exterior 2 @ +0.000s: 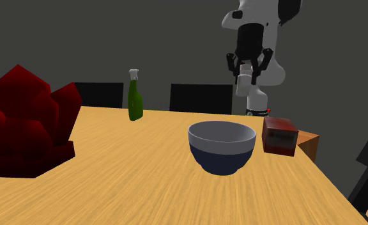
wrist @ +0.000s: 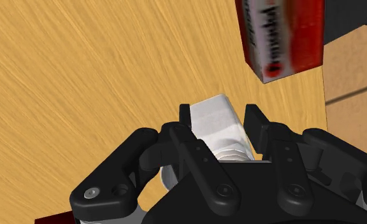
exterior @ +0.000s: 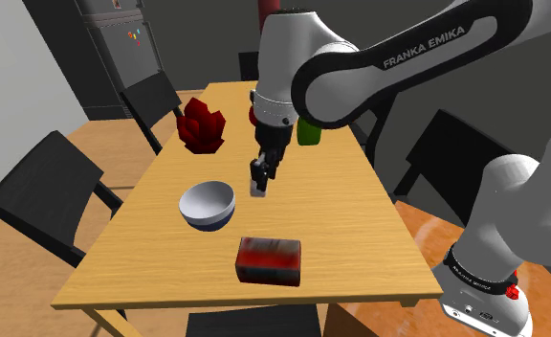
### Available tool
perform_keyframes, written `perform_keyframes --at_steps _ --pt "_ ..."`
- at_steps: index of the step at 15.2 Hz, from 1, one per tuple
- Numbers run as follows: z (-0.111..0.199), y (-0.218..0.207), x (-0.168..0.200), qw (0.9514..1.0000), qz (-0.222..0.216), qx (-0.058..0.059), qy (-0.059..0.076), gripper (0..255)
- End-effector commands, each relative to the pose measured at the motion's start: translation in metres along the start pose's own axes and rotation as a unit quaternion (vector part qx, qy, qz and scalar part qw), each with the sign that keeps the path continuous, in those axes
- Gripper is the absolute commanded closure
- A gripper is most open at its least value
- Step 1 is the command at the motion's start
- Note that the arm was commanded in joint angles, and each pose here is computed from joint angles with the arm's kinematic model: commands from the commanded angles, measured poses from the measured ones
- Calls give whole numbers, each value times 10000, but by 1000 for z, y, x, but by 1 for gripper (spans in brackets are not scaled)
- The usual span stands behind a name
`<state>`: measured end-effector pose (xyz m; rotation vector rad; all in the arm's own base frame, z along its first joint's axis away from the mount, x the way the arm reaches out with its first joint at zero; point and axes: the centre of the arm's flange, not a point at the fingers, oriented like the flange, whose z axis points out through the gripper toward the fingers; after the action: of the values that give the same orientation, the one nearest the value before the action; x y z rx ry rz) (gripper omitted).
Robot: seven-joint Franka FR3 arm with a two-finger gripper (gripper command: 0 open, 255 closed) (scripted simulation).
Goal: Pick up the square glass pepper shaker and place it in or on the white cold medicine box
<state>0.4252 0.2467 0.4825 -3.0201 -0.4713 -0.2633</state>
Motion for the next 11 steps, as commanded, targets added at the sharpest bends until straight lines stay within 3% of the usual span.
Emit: perform_keyframes --at_steps 1,7,11 --pt "0 -22 -15 10000 7 -3 -2 255" --pt "-7 -90 -62 10000 7 -3 -2 255" --pt "14 -89 -66 10000 7 -3 -2 255"
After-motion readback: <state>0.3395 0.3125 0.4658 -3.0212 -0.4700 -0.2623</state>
